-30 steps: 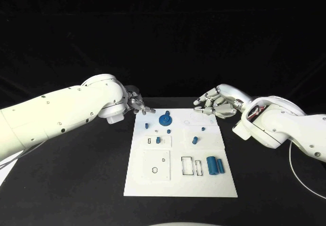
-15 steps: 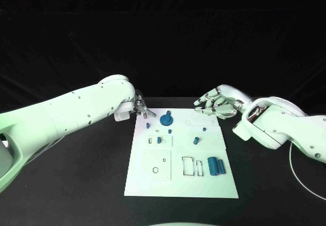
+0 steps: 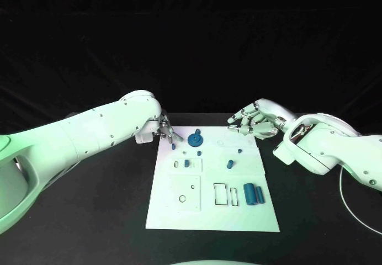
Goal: Assemble the parts on the task board
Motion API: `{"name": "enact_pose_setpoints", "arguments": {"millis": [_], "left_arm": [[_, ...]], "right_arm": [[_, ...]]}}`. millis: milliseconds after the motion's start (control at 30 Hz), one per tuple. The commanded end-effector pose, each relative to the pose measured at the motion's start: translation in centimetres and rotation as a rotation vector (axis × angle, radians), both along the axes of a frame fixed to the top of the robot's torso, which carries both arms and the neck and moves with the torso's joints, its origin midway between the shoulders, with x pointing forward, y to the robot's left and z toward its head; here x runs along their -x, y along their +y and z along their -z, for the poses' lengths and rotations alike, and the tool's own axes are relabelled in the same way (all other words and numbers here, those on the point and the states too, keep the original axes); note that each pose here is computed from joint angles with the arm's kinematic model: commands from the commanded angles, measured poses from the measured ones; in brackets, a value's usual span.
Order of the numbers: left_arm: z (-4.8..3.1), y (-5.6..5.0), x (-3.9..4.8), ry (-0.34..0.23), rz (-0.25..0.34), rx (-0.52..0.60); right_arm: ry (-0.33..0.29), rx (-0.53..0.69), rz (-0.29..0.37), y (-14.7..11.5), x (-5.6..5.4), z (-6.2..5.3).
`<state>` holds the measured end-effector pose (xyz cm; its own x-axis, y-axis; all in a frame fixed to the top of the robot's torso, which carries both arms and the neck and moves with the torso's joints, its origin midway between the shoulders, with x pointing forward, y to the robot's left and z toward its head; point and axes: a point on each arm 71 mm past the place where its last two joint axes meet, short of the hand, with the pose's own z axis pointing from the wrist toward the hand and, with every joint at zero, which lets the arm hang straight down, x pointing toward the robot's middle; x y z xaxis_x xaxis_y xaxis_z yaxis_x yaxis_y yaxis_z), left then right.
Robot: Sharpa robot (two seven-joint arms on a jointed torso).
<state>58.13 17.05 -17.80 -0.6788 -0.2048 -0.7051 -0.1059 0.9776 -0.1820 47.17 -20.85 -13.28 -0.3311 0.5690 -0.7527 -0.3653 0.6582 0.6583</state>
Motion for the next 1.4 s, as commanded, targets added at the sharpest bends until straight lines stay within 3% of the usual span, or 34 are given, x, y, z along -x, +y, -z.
{"name": "enact_pose_setpoints", "arguments": {"millis": [33,933,1400], "left_arm": [[0.31,-0.14,0.13,0.034,0.03,-0.013],[0.59,-0.17,0.19,0.059,0.044,-0.023],[0.54,-0.58,0.06,0.044,0.042,-0.012]], "right_arm": [[-0.001,0.002,-0.015,0.14,0.05,0.03],[0.0,0.002,-0.016,0.21,0.03,0.09],[0.0,0.002,-0.017,0.23,0.0,0.1]]}}
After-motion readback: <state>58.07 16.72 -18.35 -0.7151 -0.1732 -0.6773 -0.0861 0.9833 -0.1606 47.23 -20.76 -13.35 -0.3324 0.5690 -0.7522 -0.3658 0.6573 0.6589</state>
